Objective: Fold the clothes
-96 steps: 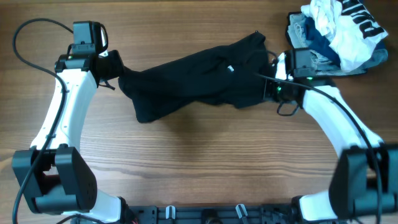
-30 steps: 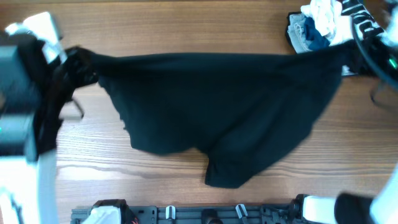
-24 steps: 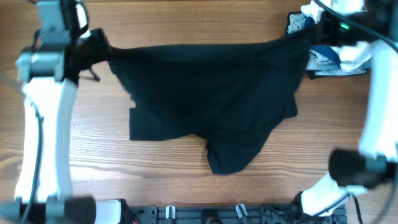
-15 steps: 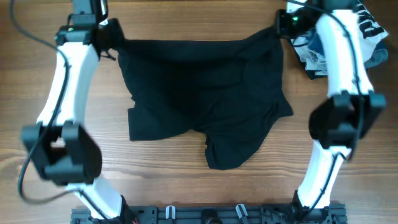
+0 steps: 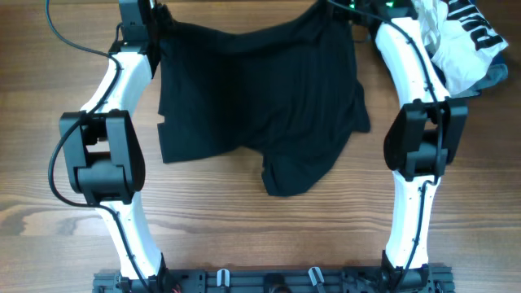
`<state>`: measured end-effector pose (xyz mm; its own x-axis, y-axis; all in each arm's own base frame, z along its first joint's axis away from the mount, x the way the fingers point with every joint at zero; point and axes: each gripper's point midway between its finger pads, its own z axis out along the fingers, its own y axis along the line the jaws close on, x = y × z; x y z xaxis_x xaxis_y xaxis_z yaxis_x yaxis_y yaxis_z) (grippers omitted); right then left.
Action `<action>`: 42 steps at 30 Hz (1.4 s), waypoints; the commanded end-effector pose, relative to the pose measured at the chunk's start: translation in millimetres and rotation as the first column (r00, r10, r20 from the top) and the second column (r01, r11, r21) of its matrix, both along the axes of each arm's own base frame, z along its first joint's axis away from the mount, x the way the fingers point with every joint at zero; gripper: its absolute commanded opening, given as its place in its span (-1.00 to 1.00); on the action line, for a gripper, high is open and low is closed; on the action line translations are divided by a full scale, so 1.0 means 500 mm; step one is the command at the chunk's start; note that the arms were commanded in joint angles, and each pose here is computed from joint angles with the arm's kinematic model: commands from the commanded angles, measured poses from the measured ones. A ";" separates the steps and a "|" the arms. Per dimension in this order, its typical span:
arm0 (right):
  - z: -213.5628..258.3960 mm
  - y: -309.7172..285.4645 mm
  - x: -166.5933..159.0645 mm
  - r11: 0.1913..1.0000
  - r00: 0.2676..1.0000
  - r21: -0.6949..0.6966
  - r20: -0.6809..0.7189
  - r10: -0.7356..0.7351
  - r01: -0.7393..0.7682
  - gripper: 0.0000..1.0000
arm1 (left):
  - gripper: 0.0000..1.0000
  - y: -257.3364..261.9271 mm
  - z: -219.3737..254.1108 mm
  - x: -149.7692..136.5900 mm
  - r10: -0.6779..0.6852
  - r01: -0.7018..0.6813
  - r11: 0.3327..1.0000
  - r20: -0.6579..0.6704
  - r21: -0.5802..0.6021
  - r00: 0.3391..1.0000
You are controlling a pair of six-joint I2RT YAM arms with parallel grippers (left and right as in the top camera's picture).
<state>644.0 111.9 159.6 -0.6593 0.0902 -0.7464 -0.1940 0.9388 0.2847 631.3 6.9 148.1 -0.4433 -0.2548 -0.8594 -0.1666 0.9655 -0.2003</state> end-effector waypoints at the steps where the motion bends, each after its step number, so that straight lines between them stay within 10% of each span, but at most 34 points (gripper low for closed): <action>1: -0.020 0.009 0.020 0.998 0.998 -0.007 0.014 -0.059 0.059 0.99 | 1.00 -0.018 0.039 0.015 -0.009 0.008 1.000 0.073 0.010 0.997; 8: -0.003 0.013 -0.029 1.000 0.997 0.009 -0.074 -0.027 0.027 0.99 | 1.00 -0.015 0.075 -0.017 -0.007 0.007 1.000 0.032 0.011 0.999; 15: 0.049 -0.005 -0.184 0.999 0.953 -0.025 -0.301 -0.029 0.022 1.00 | 1.00 -0.012 0.080 -0.176 -0.007 0.011 1.000 -0.268 0.014 0.963; 28: -0.010 -0.026 -0.369 0.995 0.788 -0.087 -0.616 -0.018 -0.046 0.99 | 0.97 0.001 -0.110 -0.483 0.099 -0.173 0.985 -0.797 -0.007 0.595; 32: -0.033 -0.025 -0.362 0.995 0.790 -0.086 -0.612 -0.017 -0.045 0.99 | 0.63 0.012 -0.157 -0.494 0.108 -0.189 0.982 -0.803 -0.006 0.586; 36: -0.063 -0.025 -0.362 0.995 0.785 -0.088 -0.619 -0.018 -0.047 0.98 | -0.18 0.013 -0.202 -0.496 0.106 -0.190 0.982 -0.791 -0.014 0.603; 42: -0.095 -0.027 -0.372 0.995 0.767 -0.090 -0.641 -0.021 -0.048 0.98 | -0.36 -0.004 -0.250 -0.508 0.059 -0.175 0.983 -0.788 -0.063 0.613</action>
<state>462.2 97.4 122.5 -0.9831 0.0433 -0.1776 -0.0035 0.9670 0.2548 387.5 9.3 40.1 -0.8825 -0.4263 -0.1988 -0.4282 0.9030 -0.0353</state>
